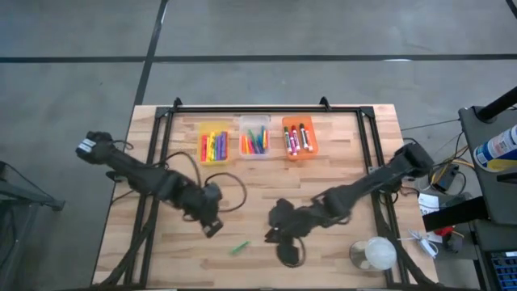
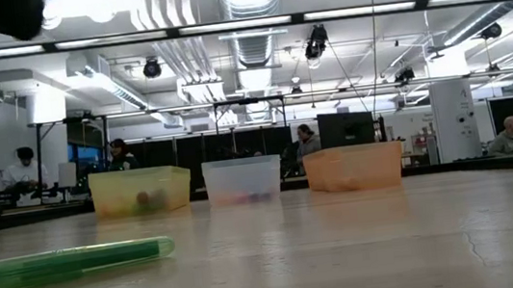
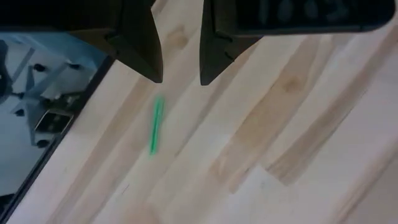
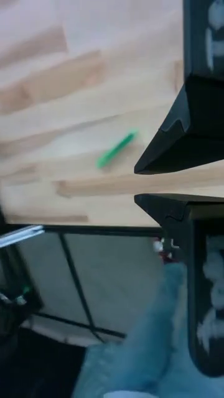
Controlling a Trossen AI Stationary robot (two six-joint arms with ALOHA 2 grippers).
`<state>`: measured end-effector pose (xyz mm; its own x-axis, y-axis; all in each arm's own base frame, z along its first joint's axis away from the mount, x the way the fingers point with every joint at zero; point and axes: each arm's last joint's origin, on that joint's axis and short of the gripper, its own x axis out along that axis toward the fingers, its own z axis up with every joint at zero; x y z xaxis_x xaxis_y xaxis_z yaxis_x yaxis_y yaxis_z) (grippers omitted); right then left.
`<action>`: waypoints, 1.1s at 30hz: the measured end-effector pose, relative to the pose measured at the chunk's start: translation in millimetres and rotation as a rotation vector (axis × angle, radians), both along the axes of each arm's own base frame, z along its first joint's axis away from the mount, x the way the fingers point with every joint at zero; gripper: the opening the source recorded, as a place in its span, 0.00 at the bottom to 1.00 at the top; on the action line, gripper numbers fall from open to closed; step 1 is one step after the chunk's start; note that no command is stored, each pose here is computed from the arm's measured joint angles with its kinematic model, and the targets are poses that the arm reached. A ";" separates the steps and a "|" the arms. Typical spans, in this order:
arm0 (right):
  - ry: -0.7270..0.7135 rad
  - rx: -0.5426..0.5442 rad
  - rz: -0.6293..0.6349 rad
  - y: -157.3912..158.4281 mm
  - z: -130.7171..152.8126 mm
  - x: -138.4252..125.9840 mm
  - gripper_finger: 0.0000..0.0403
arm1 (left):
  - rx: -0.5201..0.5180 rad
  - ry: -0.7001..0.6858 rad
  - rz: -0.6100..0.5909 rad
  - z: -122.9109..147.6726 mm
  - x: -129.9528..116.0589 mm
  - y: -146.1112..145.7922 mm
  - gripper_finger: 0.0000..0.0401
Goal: Pick & Place Markers
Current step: Put the green pen into the white bin
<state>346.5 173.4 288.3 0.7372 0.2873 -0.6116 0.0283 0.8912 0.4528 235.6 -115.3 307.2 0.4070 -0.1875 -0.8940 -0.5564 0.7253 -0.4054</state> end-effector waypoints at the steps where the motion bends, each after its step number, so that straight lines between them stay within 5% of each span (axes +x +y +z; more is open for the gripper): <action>1: 0.028 0.008 0.015 -0.6 -4.0 6.2 0.14 | 0.008 0.000 0.006 -0.8 -6.1 -2.8 0.25; 7: 0.178 0.043 0.154 13.5 -27.6 49.4 0.14 | -0.001 -0.094 0.027 7.8 -44.0 -24.8 0.25; 19: 0.358 -0.270 0.435 14.9 -71.7 132.3 0.14 | -0.012 -0.266 0.100 22.6 -82.5 -31.7 0.25; 24: 0.432 -0.244 0.438 8.9 -104.1 135.3 0.21 | -0.012 -0.271 0.099 23.4 -83.6 -31.3 0.25; 33: 0.348 -0.345 0.486 5.5 -105.2 140.6 0.38 | 0.012 -0.285 0.068 23.8 -84.5 -31.5 0.25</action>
